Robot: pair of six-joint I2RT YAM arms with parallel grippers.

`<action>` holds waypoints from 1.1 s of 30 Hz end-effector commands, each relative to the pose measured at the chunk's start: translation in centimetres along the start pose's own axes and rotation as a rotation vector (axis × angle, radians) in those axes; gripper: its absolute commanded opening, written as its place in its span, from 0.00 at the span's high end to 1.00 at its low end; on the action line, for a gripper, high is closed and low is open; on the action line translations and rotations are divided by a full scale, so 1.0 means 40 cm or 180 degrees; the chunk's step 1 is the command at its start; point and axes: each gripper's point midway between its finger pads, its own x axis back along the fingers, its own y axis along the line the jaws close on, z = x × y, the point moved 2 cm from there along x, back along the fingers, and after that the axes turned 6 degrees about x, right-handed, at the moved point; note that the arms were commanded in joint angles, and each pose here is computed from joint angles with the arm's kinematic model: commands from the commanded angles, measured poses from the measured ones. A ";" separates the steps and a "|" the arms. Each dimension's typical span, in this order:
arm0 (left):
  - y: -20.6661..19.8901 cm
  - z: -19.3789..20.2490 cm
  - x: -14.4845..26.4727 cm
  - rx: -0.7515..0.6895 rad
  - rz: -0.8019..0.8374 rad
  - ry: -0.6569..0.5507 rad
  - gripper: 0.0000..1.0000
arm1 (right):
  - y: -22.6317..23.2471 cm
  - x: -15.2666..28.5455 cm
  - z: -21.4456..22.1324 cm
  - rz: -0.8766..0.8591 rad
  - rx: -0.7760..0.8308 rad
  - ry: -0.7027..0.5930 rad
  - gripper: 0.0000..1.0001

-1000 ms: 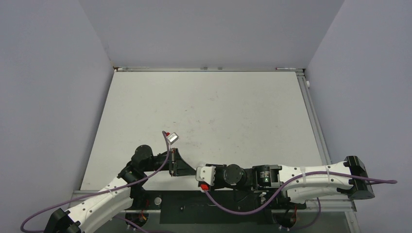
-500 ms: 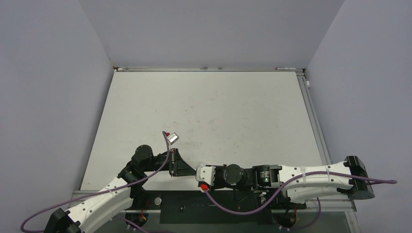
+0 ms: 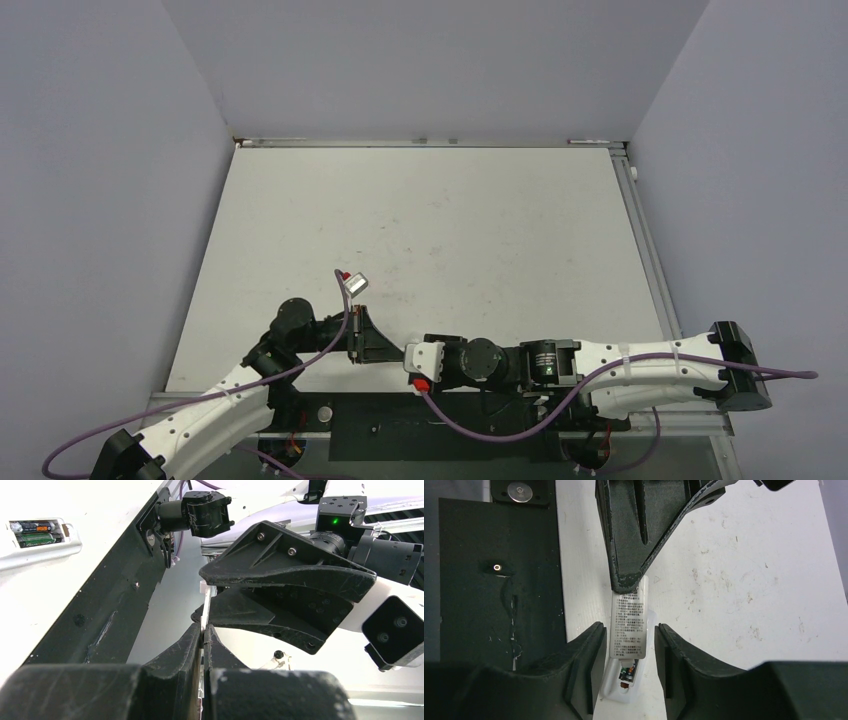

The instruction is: Load the batteries into the remote control

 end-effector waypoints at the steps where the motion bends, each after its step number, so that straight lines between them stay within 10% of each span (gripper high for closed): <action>1: -0.071 -0.006 0.001 -0.0273 0.0230 0.0038 1.00 | -0.024 0.011 -0.001 0.0156 -0.0055 -0.0004 0.59; 33: -0.049 -0.012 0.001 -0.0328 -0.0017 0.0008 1.00 | -0.037 0.013 -0.015 0.0158 0.0011 0.0113 0.61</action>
